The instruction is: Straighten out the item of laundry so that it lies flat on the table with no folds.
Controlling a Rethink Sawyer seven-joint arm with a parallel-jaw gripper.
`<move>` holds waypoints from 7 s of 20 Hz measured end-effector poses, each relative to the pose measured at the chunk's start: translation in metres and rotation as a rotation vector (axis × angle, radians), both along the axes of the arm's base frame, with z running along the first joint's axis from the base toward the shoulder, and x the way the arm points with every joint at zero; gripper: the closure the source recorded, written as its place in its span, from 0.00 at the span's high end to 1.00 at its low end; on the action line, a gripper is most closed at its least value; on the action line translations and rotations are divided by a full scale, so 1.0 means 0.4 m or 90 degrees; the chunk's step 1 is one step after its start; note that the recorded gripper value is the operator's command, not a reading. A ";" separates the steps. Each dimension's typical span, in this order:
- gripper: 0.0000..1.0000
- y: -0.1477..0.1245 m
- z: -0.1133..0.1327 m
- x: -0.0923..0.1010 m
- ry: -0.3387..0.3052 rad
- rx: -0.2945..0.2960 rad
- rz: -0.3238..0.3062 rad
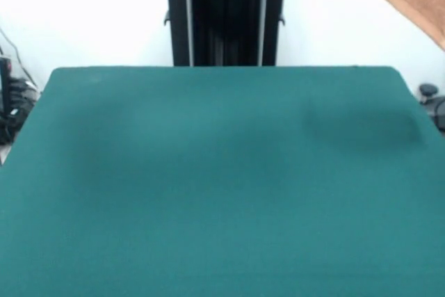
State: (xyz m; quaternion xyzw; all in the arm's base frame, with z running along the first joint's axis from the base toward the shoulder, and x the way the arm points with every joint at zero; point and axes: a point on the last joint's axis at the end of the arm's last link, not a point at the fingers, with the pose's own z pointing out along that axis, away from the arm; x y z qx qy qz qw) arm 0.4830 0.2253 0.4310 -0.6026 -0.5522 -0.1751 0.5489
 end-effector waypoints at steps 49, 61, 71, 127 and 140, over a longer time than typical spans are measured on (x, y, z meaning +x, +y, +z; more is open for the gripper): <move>0.00 -0.136 -0.332 0.030 -0.115 -0.192 0.011; 0.00 -0.183 -0.522 0.109 -0.222 -0.249 0.051; 0.00 -0.310 -0.617 0.138 -0.355 -0.187 0.185; 0.00 -0.681 -0.593 0.347 -0.607 -0.376 0.301; 0.00 -0.669 -0.664 0.422 -0.904 -0.366 0.489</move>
